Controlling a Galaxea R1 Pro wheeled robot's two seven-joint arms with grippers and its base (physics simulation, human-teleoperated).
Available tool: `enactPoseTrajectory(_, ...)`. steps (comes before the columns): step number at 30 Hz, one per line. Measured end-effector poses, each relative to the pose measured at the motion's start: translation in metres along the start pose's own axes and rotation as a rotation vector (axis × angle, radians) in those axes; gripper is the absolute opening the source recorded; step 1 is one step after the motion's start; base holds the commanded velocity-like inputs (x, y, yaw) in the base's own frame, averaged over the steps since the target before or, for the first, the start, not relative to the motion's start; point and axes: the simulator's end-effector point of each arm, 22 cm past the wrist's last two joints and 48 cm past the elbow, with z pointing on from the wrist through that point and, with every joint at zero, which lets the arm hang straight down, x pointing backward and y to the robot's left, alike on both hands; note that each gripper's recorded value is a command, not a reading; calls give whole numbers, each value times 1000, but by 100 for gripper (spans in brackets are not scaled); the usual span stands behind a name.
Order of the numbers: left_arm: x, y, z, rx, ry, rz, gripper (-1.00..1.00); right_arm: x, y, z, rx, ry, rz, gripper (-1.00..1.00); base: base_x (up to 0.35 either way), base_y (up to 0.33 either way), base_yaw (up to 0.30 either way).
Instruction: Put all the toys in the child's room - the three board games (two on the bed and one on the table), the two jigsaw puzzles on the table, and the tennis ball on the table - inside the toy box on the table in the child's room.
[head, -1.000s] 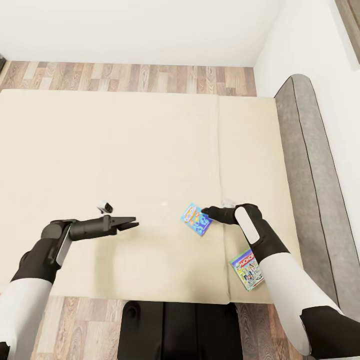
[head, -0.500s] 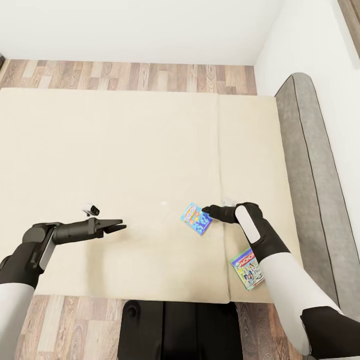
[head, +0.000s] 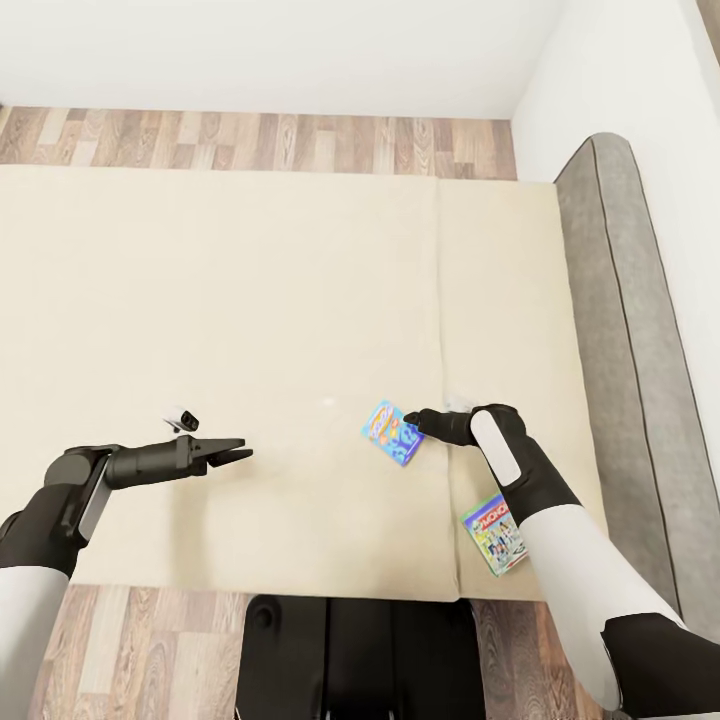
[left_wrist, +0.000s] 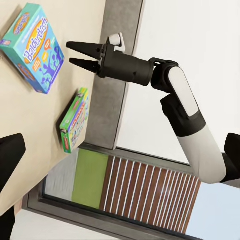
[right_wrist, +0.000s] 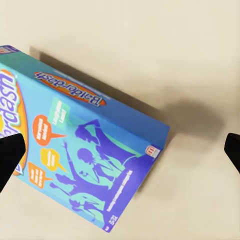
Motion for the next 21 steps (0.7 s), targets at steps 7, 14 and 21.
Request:
enactPoseTrajectory(7, 2, 6, 1, -2, 2, -11, 100, 5, -3, 5, 3, 10, 4, 100, 0, 0, 0)
enactPoseTrajectory(14, 4, 11, 2, -4, 5, -20, 100, 9, -6, 10, 5, 18, 8, 100, 0, 0, 0)
enactPoseTrajectory(21, 5, 12, 2, -4, 5, -22, 100, 9, -6, 11, 4, 17, 10, 100, 0, 0, 0)
